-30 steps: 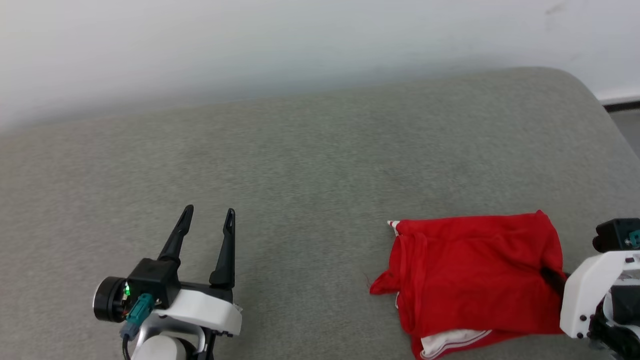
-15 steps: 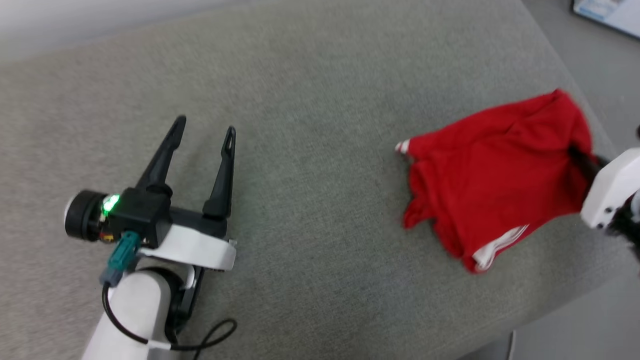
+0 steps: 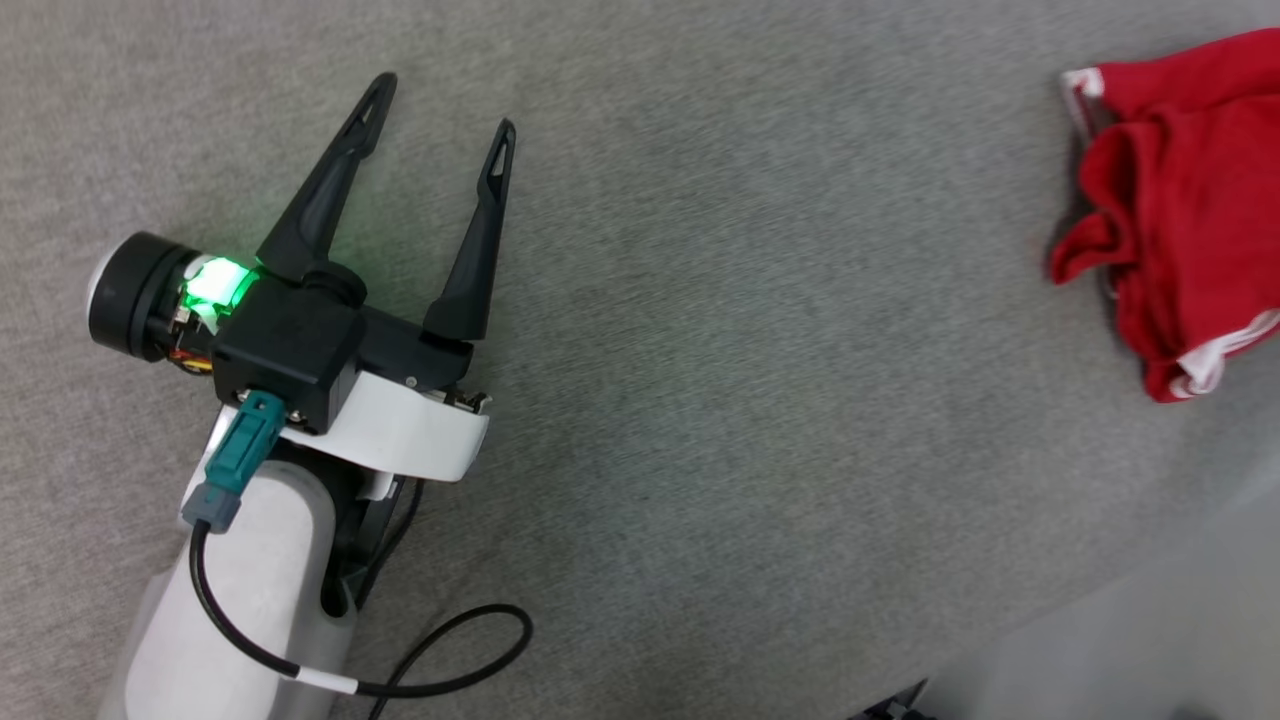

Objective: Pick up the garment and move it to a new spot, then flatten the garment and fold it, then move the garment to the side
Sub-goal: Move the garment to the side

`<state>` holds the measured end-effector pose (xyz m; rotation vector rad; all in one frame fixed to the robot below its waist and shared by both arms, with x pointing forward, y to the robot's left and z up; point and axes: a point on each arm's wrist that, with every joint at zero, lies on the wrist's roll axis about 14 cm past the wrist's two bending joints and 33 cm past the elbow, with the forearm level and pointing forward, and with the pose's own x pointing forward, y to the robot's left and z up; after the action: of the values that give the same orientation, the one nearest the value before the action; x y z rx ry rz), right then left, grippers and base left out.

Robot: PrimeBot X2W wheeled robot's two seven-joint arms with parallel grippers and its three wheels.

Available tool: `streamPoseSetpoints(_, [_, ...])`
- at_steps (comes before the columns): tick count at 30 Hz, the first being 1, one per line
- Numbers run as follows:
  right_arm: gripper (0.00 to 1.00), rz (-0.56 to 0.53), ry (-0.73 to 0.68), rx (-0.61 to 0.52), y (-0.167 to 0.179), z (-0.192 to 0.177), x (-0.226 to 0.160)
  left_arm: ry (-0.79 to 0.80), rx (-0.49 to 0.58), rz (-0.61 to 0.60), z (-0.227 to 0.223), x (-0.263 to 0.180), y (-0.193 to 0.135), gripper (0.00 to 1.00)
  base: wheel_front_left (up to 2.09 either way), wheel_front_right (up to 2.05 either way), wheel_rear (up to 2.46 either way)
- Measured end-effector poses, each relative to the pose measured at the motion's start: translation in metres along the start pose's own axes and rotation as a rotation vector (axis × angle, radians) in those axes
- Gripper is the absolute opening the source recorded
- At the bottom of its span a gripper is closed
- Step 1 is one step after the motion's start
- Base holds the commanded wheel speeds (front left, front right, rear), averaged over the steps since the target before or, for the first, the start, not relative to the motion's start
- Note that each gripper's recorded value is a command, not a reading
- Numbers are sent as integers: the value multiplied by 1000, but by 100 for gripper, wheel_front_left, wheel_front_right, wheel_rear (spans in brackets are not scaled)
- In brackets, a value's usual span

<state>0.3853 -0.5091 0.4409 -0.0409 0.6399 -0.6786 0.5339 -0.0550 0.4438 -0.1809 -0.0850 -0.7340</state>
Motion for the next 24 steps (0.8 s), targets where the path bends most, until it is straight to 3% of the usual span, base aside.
streamPoseSetpoints(4, [4,-17,17,-3,3,-13,15,11,2,18,-7,-4,10,100,0,0,0])
streamPoseSetpoints(5, [34,-18,18,-3,5,-16,18,13,3,24,-7,-6,11,100,0,0,0])
streamPoseSetpoints(6, [100,-19,15,-5,6,-18,20,15,5,26,-7,-7,12,100,0,0,0])
streamPoseSetpoints(16, [100,-31,-204,-19,-3,18,11,-4,-2,55,10,-16,10,100,0,0,0])
streamPoseSetpoints(24, [100,49,-401,-22,11,47,-18,-19,-9,122,33,-38,3,100,0,0,0])
